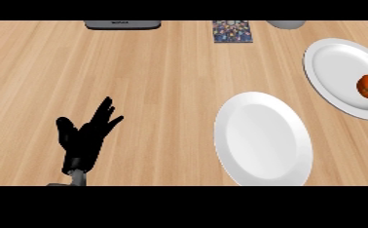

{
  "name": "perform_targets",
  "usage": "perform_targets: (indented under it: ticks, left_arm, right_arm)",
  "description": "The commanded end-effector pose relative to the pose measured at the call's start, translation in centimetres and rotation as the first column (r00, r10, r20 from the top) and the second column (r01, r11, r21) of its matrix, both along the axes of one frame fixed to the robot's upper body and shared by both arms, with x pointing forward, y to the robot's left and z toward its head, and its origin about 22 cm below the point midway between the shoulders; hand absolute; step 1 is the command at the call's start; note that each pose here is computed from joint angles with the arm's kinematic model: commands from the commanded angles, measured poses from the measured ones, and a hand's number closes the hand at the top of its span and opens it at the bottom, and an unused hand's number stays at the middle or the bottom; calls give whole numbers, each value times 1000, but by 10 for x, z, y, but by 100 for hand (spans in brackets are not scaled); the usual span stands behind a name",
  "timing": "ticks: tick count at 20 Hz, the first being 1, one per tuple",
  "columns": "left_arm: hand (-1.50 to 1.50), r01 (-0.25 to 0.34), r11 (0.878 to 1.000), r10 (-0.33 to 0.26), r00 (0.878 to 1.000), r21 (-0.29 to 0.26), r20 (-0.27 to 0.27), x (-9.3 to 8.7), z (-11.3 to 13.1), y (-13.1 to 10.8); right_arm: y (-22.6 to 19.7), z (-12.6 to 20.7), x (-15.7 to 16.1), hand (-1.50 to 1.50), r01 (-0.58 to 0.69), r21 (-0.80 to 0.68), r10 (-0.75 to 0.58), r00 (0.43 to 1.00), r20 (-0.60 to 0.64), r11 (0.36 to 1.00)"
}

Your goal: Pick the squash from the plate and place it in the plate

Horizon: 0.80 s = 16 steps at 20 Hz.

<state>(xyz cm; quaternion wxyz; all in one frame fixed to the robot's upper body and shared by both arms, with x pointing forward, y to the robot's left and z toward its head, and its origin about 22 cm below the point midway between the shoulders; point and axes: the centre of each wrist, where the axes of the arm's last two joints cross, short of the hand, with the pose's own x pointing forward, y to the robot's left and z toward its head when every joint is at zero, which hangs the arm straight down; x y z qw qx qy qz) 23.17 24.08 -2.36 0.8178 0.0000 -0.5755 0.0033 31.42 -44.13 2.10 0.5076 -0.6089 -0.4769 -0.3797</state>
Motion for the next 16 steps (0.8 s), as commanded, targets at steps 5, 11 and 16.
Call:
perform_targets:
  ticks: [5, 11, 16]
  left_arm:
    - [0, -20, 1000, 20, 999, 5, -37, -7, -13, 10]
    - [0, -7, 1000, 8, 999, 19, -46, -8, -18, -7]
    - [0, -1, 1000, 1, 999, 8, -39, -4, -10, 12]
  right_arm:
    - [52, -50, -54, -150, -181, 49, 180, 983, 24, 982]
    - [84, -37, -72, -150, -188, 59, 191, 980, -48, 980]
    - [108, -32, -96, -150, -205, 92, 215, 970, -115, 974]
